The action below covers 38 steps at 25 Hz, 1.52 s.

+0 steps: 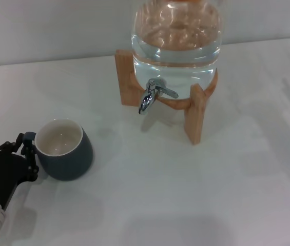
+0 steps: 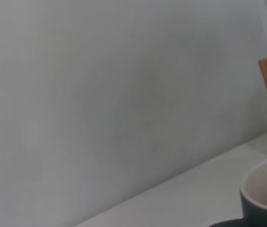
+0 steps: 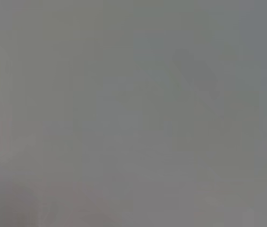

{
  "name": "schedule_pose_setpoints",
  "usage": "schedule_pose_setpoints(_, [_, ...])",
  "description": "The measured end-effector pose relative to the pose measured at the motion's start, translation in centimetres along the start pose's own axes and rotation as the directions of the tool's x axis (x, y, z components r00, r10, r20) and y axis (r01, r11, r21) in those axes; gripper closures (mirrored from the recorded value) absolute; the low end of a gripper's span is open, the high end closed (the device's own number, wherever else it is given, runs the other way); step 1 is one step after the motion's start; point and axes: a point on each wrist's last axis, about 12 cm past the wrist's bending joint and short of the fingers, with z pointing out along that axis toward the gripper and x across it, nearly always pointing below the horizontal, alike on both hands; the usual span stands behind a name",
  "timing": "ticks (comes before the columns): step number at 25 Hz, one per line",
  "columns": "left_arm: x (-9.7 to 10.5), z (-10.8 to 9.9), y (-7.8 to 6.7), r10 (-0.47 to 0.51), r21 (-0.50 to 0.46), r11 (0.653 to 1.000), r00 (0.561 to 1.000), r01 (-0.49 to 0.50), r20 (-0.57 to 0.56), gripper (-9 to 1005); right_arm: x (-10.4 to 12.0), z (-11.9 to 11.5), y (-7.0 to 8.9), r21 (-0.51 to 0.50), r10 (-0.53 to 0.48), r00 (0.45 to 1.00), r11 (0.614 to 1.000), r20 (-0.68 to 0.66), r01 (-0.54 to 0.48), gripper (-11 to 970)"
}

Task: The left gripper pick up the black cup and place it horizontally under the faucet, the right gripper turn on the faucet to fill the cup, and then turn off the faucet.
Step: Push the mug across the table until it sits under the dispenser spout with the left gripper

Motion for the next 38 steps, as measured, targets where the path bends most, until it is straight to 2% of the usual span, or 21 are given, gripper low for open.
schedule_pose_setpoints(15, [-0.8, 1.0, 0.1, -0.114, 0.012, 0.993, 0.993, 0.114, 0.031, 906, 0.0, 0.1, 0.0, 0.001, 0.0, 1.0, 1.0, 0.001, 0.0, 116])
schedule_pose_setpoints(25, [-1.4, 2.0, 0.2, -0.125, 0.029, 0.992, 0.991, 0.124, 0.045, 903, 0.0, 0.7, 0.1, -0.001, -0.004, 1.0, 1.0, -0.005, 0.004, 116])
schedule_pose_setpoints(38, [-3.0, 4.2, -0.3, -0.096, 0.105, 0.991, 0.993, 0.089, 0.072, 899, -0.1, 1.3, 0.5, -0.009, -0.014, 1.0, 1.0, -0.004, 0.014, 116])
